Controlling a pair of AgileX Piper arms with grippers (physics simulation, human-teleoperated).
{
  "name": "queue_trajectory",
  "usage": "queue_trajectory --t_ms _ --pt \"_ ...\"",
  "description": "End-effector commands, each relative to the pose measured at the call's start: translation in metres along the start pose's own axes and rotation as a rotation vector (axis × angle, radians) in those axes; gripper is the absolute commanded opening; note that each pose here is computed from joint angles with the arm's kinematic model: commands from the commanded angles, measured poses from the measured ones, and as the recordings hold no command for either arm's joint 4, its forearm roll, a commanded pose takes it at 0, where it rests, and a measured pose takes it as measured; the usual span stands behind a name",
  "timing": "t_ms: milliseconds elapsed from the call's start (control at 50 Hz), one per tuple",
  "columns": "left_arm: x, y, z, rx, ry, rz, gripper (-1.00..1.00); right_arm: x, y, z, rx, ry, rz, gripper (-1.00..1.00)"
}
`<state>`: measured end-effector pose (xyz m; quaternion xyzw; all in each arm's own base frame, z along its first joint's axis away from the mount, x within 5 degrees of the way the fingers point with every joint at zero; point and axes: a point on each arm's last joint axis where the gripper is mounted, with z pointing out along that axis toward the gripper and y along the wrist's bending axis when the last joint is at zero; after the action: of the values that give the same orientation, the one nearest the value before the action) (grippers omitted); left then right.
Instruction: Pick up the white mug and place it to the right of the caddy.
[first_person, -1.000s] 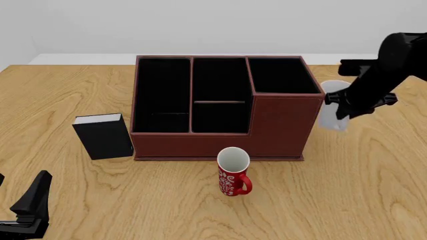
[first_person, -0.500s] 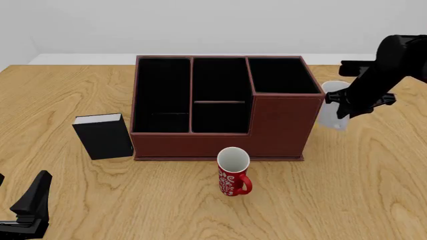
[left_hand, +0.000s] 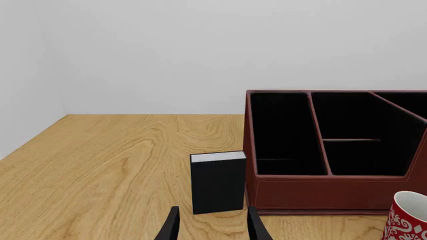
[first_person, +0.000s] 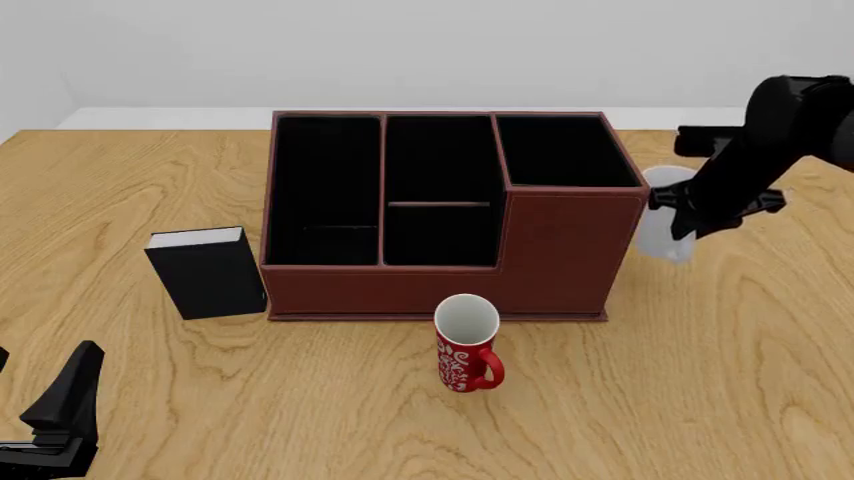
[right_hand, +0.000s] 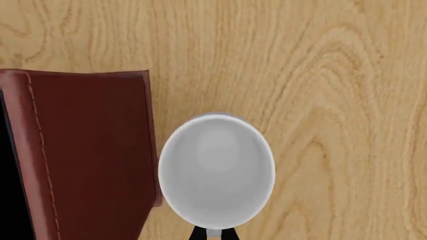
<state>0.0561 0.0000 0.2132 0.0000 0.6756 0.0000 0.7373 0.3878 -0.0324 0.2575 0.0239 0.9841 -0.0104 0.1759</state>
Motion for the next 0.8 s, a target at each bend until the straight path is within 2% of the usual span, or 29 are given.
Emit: queue_trajectory --t_ms 20,180,800 --pt "0.000 0.000 0.000 0.000 0.000 0.000 1.00 0.002 -0.002 0.005 0.001 0.008 0.006 -1.00" --pt "0.000 0.000 0.000 0.000 0.000 0.000 1.00 0.008 0.005 0.008 -0.005 0.019 -0.002 -1.00" --pt "0.000 0.000 0.000 0.000 0.000 0.000 1.00 0.008 0.006 0.020 -0.005 0.035 -0.001 -1.00"
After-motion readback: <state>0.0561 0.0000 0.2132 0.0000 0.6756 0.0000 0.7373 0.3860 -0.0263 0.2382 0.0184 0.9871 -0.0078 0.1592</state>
